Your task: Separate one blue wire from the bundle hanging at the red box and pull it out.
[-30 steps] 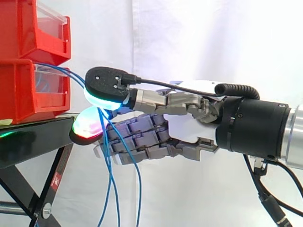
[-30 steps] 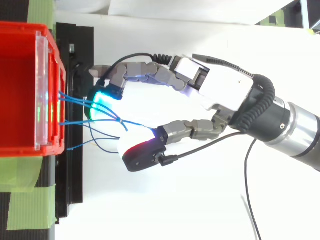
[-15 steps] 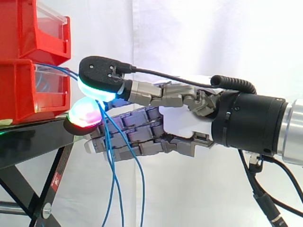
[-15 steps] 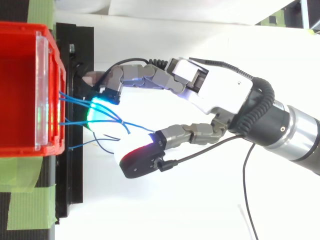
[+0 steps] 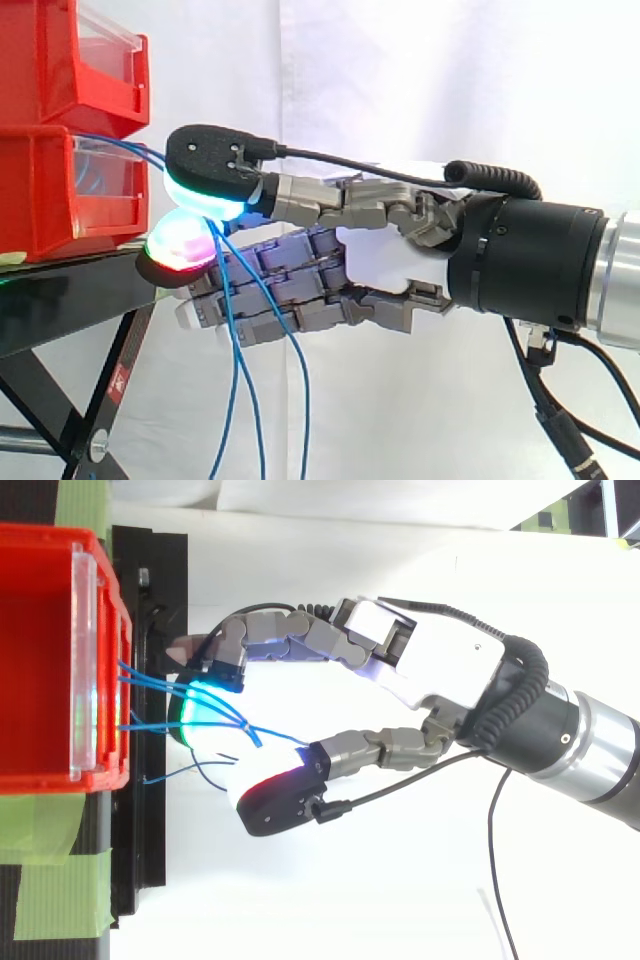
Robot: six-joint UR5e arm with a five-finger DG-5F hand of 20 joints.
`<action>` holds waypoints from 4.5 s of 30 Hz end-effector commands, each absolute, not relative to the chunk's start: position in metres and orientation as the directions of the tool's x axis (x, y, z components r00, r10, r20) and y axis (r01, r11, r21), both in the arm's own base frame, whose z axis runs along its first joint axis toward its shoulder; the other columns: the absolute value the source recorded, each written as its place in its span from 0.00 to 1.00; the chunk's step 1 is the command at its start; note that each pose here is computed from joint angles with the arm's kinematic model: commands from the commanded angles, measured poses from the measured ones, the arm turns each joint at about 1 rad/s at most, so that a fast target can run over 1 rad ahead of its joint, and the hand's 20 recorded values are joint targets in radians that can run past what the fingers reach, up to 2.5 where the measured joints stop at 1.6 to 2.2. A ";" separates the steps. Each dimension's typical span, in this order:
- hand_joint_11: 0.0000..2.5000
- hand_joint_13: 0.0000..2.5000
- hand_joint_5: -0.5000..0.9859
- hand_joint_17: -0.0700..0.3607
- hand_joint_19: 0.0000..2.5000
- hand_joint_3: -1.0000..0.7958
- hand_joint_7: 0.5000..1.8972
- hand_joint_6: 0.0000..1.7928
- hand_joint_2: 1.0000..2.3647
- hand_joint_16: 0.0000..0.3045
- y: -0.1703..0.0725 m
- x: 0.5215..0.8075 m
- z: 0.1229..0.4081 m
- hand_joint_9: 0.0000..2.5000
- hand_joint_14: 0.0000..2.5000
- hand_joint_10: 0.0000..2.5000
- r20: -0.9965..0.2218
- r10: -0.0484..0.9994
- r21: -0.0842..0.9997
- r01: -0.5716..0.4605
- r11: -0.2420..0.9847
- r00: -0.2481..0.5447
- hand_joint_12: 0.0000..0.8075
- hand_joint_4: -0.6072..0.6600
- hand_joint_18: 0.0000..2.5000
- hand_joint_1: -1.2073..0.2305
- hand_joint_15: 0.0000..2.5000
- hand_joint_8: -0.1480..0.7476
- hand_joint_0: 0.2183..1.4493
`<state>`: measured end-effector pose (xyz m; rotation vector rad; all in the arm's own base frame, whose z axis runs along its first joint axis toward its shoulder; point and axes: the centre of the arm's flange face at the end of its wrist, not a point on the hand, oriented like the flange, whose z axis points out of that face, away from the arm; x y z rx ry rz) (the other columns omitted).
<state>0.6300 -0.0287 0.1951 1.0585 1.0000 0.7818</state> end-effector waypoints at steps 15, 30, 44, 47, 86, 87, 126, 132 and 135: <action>0.08 0.20 0.26 0.47 0.14 0.31 0.53 0.28 0.00 0.19 -0.038 0.629 0.195 0.20 0.00 0.00 -0.244 0.889 0.957 -0.051 0.285 0.388 0.51 0.73 0.19 0.38 0.12 0.54 0.30; 0.08 0.21 0.25 0.46 0.15 0.33 0.48 0.31 0.01 0.19 -0.039 0.627 0.192 0.21 0.00 0.00 -0.208 0.901 0.968 -0.050 0.244 0.381 0.51 0.71 0.21 0.37 0.12 0.54 0.32; 0.09 0.21 0.25 0.46 0.15 0.32 0.50 0.30 0.00 0.19 -0.043 0.627 0.193 0.21 0.00 0.00 -0.186 0.905 0.973 -0.059 0.225 0.381 0.51 0.72 0.21 0.38 0.13 0.55 0.30; 0.09 0.22 0.25 0.46 0.16 0.32 0.50 0.30 0.00 0.19 -0.045 0.627 0.193 0.21 0.00 0.00 -0.178 0.906 0.974 -0.062 0.217 0.385 0.51 0.71 0.22 0.38 0.13 0.55 0.30; 0.10 0.23 0.23 0.46 0.16 0.33 0.37 0.37 0.01 0.19 -0.046 0.623 0.188 0.21 0.00 0.00 -0.200 0.905 0.975 -0.020 0.223 0.376 0.51 0.71 0.23 0.36 0.14 0.54 0.31; 0.10 0.23 0.23 0.46 0.17 0.33 0.37 0.37 0.01 0.19 -0.046 0.623 0.188 0.21 0.00 0.00 -0.200 0.905 0.975 -0.020 0.223 0.376 0.51 0.70 0.23 0.37 0.14 0.54 0.31; 0.10 0.24 0.23 0.46 0.17 0.36 0.33 0.40 0.01 0.19 -0.044 0.629 0.197 0.21 0.01 0.00 -0.141 0.918 0.986 -0.035 0.166 0.370 0.51 0.70 0.23 0.34 0.15 0.54 0.33; 0.10 0.24 0.22 0.46 0.17 0.36 0.31 0.41 0.01 0.19 -0.043 0.628 0.196 0.21 0.01 0.00 -0.148 0.922 0.985 -0.026 0.168 0.358 0.51 0.70 0.24 0.34 0.15 0.54 0.33; 0.10 0.24 0.22 0.46 0.17 0.37 0.30 0.41 0.01 0.19 -0.043 0.628 0.196 0.21 0.01 0.00 -0.145 0.923 0.986 -0.027 0.165 0.356 0.51 0.69 0.24 0.34 0.15 0.54 0.33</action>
